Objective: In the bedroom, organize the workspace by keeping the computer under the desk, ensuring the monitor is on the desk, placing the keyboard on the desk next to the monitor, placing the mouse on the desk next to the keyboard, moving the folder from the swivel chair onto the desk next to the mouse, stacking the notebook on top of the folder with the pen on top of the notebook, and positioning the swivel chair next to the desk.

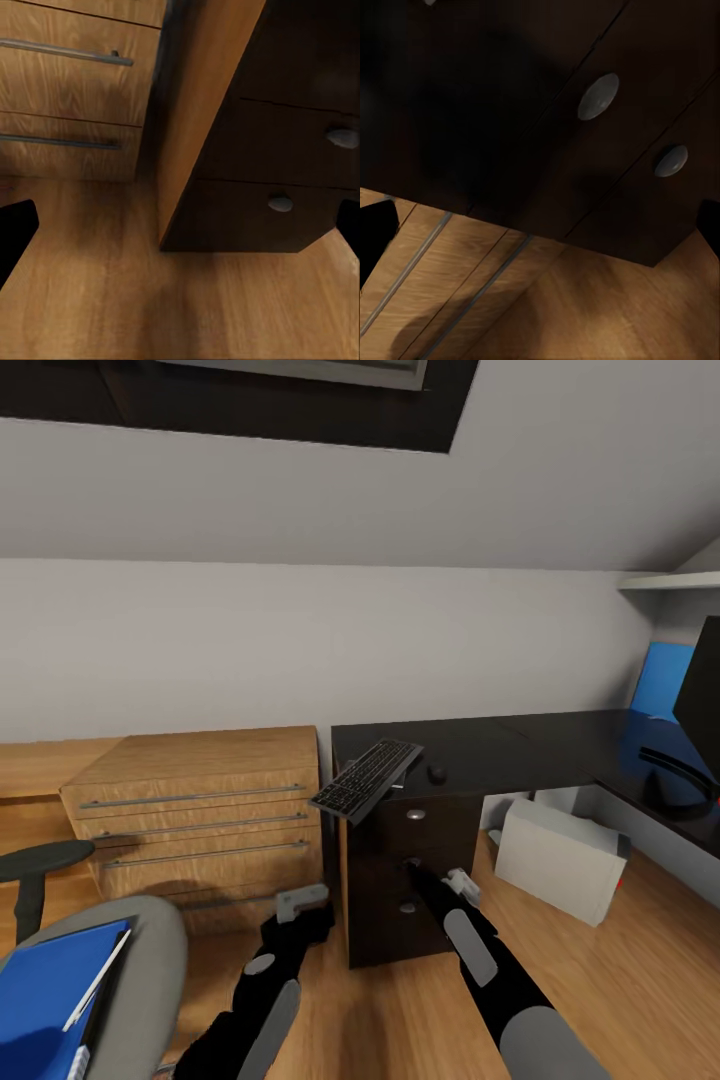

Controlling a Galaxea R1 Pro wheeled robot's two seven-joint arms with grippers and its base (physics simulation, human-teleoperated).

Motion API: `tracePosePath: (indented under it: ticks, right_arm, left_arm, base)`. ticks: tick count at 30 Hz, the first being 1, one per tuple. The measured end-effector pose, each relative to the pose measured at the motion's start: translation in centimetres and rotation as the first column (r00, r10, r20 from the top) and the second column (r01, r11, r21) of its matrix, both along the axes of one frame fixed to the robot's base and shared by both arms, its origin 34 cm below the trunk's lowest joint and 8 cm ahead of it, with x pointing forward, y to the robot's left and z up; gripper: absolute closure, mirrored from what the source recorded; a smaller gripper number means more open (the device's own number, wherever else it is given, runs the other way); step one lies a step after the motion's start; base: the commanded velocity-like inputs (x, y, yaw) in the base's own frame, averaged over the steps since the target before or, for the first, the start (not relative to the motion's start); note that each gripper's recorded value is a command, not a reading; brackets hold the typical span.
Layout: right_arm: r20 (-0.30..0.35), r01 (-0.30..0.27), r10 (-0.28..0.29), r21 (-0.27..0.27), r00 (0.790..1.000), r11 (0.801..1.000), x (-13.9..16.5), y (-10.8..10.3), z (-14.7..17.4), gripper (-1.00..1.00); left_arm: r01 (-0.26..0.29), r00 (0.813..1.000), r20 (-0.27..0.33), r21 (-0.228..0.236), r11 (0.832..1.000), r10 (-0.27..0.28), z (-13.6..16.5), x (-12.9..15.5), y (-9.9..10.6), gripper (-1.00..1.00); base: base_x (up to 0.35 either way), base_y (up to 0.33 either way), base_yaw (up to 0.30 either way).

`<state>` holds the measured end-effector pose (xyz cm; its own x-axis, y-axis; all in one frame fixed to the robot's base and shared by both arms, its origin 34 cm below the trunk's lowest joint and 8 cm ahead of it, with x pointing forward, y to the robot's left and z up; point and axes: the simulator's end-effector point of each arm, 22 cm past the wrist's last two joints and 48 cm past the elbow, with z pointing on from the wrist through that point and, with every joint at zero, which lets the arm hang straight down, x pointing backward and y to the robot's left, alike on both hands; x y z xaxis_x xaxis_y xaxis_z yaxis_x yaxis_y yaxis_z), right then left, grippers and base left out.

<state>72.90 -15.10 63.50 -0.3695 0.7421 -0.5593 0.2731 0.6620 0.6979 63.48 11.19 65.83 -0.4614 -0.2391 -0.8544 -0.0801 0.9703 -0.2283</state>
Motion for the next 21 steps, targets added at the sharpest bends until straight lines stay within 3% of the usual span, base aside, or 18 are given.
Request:
tracePosePath:
  ticks: [4,7,9,11,17,21]
  right_arm:
    - [0.008,0.0,0.0,-0.002,1.0,1.0,0.1,-0.2,0.3,-1.0]
    - [0.018,-0.011,0.011,-0.007,1.0,1.0,0.2,0.4,0.6,-1.0]
    - [0.024,-0.031,0.032,-0.019,0.999,0.999,0.1,1.2,0.8,-1.0]
    - [0.03,-0.041,0.042,-0.024,0.999,0.999,0.2,1.5,1.0,-1.0]
    - [0.042,-0.059,0.06,-0.016,0.997,0.998,0.3,2.7,1.8,-1.0]
    - [0.043,-0.065,0.062,0.06,0.997,0.996,0.3,5.0,2.7,-1.0]
  left_arm:
    - [0.009,1.0,-0.003,-0.017,1.0,-0.009,1.3,2.1,-0.7,-1.0]
    - [-0.003,1.0,-0.017,-0.07,0.998,0.002,2.7,3.8,-0.3,-1.0]
    - [-0.035,0.999,0.014,-0.136,0.99,0.037,5.3,5.0,1.0,-1.0]
    - [-0.046,0.998,0.043,-0.153,0.987,0.053,6.9,5.5,2.0,-1.0]
    - [-0.083,0.993,0.076,-0.111,0.99,0.092,7.9,6.2,6.8,-1.0]
    - [-0.095,0.991,0.084,-0.089,0.991,0.103,7.9,6.3,8.3,-1.0]
  base:
    - [0.0,0.0,0.0]
    - [0.0,0.0,0.0]
    - [0.0,0.0,0.0]
    - [0.0,0.0,0.0]
    - [0.0,0.0,0.0]
    - [0.0,0.0,0.0]
